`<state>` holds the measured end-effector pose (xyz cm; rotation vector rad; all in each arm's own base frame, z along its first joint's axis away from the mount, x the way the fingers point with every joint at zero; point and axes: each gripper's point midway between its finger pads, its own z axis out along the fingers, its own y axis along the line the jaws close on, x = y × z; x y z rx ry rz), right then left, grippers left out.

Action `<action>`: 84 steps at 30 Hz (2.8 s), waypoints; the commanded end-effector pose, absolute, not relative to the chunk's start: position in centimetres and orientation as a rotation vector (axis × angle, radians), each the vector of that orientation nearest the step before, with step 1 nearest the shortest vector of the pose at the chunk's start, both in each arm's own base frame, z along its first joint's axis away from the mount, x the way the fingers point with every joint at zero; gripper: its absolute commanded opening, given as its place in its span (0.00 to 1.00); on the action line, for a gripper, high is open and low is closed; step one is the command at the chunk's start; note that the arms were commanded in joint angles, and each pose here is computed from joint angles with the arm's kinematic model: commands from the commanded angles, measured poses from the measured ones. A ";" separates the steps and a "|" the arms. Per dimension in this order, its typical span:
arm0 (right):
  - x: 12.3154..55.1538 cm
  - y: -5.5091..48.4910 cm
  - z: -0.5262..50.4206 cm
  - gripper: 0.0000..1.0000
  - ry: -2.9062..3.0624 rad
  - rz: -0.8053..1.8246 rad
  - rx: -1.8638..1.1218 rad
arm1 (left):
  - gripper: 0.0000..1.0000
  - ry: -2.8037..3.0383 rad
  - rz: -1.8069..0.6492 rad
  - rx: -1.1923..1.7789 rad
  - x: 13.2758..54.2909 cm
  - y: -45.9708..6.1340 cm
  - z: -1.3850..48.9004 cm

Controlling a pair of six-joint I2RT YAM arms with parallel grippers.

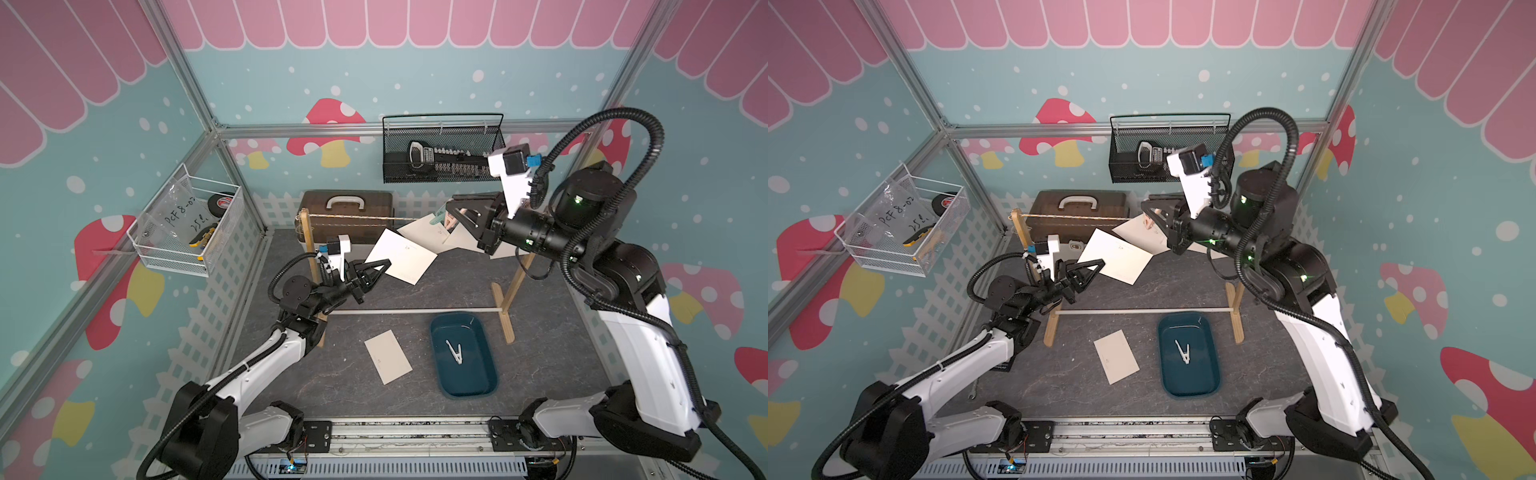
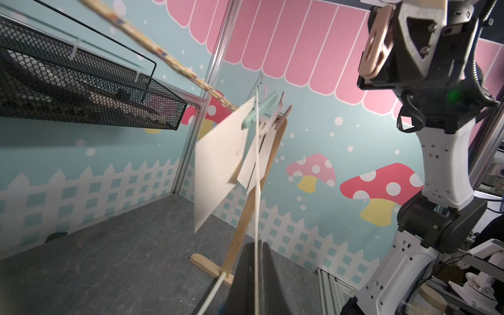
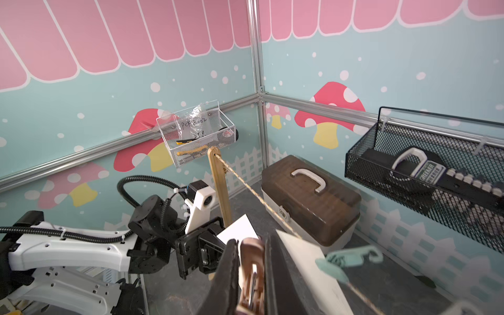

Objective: Remove the postcards from the strings
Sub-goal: Place the clamp in the storage box, then place the postcard on the postcard.

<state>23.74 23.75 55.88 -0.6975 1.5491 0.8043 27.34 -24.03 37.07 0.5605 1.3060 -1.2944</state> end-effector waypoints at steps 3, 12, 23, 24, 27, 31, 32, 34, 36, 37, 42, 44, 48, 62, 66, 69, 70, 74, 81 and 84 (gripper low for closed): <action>22.0 21.5 51.7 0.00 1.660 0.797 -0.626 | 0.00 1.592 -1.195 0.534 26.2 -24.0 31.2; 20.5 19.3 38.2 0.00 1.926 0.813 -0.485 | 0.00 1.928 -1.243 0.473 22.1 -24.9 23.5; 21.4 16.4 20.3 0.00 2.230 0.684 -0.180 | 0.00 2.412 -1.239 0.256 19.4 -23.7 14.2; 21.5 16.3 19.1 0.00 2.250 0.678 -0.157 | 0.00 2.450 -1.242 0.250 19.2 -23.7 13.4; 21.6 16.1 16.2 0.00 2.295 0.656 -0.119 | 0.00 2.567 -1.221 0.229 18.7 -23.6 10.4; 21.7 15.5 13.4 0.00 2.360 0.581 -0.115 | 0.00 2.692 -1.222 0.209 18.8 -23.9 7.8; 21.7 15.4 12.7 0.00 2.378 0.564 -0.113 | 0.00 2.717 -1.209 0.203 18.9 -23.9 7.2; 21.7 15.1 11.8 0.00 2.399 0.532 -0.106 | 0.00 2.758 -1.149 0.187 19.3 -23.4 6.0; 21.7 14.8 11.0 0.00 2.414 0.508 -0.093 | 0.00 2.796 -1.079 0.171 19.6 -22.8 5.0; 21.7 14.6 10.6 0.00 2.419 0.499 -0.088 | 0.00 2.811 -1.052 0.162 19.8 -22.6 4.6; 21.8 14.4 8.9 0.00 2.455 0.463 -0.078 | 0.09 2.848 -0.924 0.149 20.8 -21.7 3.5; 21.8 14.4 8.3 0.00 2.471 0.454 -0.080 | 0.18 2.851 -0.880 0.158 21.1 -21.4 3.4; 21.9 14.6 7.2 0.00 2.506 0.434 -0.084 | 0.40 2.863 -0.782 0.154 21.6 -20.6 3.3; 22.4 14.7 6.5 0.37 2.543 0.390 -0.109 | 0.60 2.539 -0.605 0.180 25.0 -18.8 12.6; 22.6 14.9 7.7 0.39 2.525 0.393 -0.134 | 0.58 2.338 -0.697 0.238 25.7 -20.2 17.8; 22.8 15.3 9.9 0.42 2.500 0.410 -0.179 | 0.57 2.194 -0.746 0.268 26.4 -20.9 21.5; 22.8 15.5 11.1 0.43 2.481 0.424 -0.204 | 0.56 2.140 -0.777 0.288 26.4 -21.4 22.7; 22.9 17.2 18.6 0.44 2.306 0.542 -0.346 | 0.56 1.905 -0.898 0.339 26.6 -22.9 27.4; 21.5 19.3 32.9 0.46 1.952 0.664 -0.624 | 0.62 1.509 -1.023 0.420 26.8 -25.2 34.3; 21.1 20.0 38.1 0.46 1.821 0.648 -0.744 | 0.65 1.390 -1.013 0.463 27.4 -26.1 36.1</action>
